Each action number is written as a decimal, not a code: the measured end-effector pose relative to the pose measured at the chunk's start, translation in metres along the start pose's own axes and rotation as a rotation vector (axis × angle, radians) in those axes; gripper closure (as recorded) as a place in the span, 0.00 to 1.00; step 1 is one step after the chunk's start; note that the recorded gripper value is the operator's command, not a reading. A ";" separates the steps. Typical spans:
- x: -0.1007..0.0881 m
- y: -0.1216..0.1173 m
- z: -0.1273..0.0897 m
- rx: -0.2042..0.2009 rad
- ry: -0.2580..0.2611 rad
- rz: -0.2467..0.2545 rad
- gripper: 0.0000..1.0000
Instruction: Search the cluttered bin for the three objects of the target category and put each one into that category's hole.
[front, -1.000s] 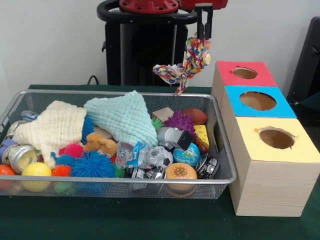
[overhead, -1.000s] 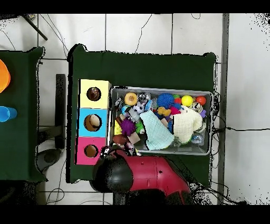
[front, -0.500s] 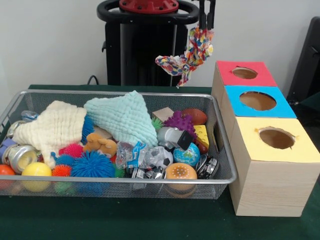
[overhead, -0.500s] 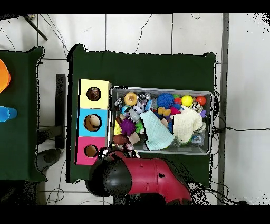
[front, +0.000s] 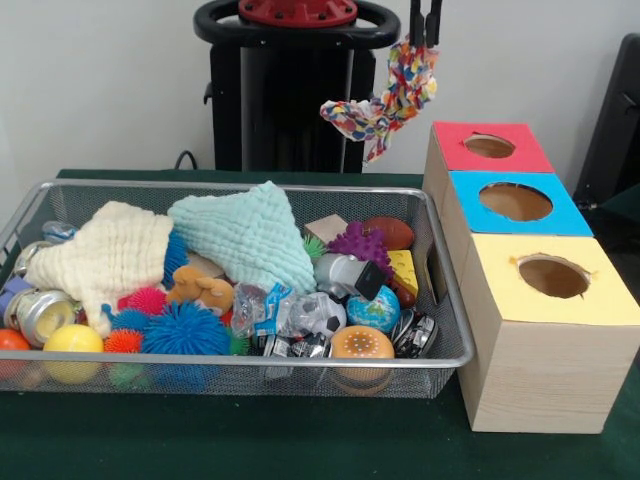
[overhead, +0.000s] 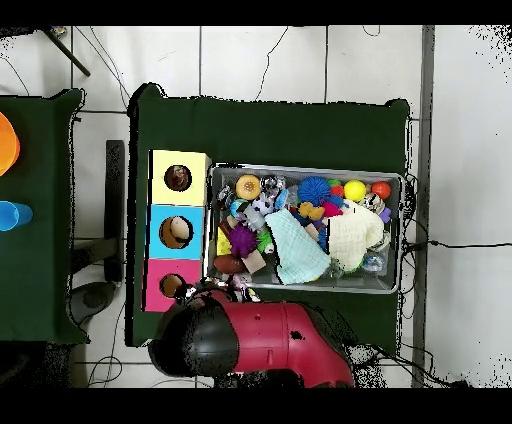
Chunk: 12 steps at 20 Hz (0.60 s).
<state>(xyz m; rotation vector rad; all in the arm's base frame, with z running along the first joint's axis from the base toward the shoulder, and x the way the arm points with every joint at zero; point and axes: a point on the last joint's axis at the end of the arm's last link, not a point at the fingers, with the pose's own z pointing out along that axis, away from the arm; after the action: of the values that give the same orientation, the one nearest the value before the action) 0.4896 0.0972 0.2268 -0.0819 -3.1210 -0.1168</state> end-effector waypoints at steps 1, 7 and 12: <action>0.000 0.001 0.000 -0.001 0.002 -0.001 1.00; 0.004 0.016 -0.004 -0.002 0.014 -0.022 1.00; 0.007 0.035 -0.009 0.002 0.015 -0.060 1.00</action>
<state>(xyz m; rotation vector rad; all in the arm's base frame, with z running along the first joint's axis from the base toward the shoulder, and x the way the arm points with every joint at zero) 0.4851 0.1320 0.2387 0.0125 -3.1090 -0.1142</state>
